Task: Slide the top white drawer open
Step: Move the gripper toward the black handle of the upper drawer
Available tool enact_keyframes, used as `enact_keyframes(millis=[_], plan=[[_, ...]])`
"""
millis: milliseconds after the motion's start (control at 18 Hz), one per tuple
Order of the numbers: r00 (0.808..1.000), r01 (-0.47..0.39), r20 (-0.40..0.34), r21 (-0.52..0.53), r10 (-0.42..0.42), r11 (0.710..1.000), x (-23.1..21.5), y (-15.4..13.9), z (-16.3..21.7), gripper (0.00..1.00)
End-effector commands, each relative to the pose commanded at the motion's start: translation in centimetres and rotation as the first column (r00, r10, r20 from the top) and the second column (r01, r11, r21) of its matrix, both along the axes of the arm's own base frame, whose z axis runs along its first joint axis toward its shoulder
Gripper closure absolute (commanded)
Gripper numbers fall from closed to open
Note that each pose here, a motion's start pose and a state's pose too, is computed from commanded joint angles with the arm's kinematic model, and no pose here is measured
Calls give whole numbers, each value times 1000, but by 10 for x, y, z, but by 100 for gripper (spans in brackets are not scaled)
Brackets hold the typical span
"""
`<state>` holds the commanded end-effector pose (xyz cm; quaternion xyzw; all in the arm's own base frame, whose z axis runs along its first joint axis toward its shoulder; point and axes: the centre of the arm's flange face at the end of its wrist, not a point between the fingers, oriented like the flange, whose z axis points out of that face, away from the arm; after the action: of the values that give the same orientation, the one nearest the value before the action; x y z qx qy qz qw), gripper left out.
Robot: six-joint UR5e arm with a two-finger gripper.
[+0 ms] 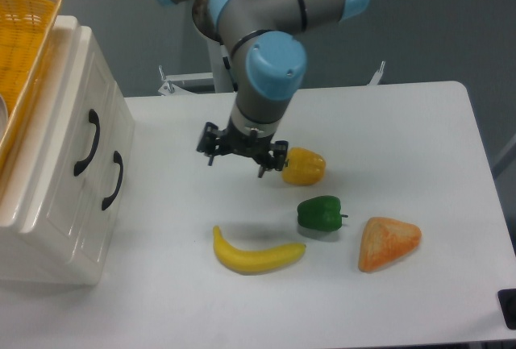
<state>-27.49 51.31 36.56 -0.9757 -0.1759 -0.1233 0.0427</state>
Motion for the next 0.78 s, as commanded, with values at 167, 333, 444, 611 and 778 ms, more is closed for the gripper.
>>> enact_keyframes(millis=[167,333,444,611,778], plan=[[1000,6,4,-8,-6,1000,23,11,1,0],[1000,29,9,-7,-29,1000,36,18,0,0],[999,38,21,2,-38,999,44,21,1,0],[999,24,38,12,-25,1000,54,26,6,0],[999,22,41,42,-24,999,63,33,20,0]])
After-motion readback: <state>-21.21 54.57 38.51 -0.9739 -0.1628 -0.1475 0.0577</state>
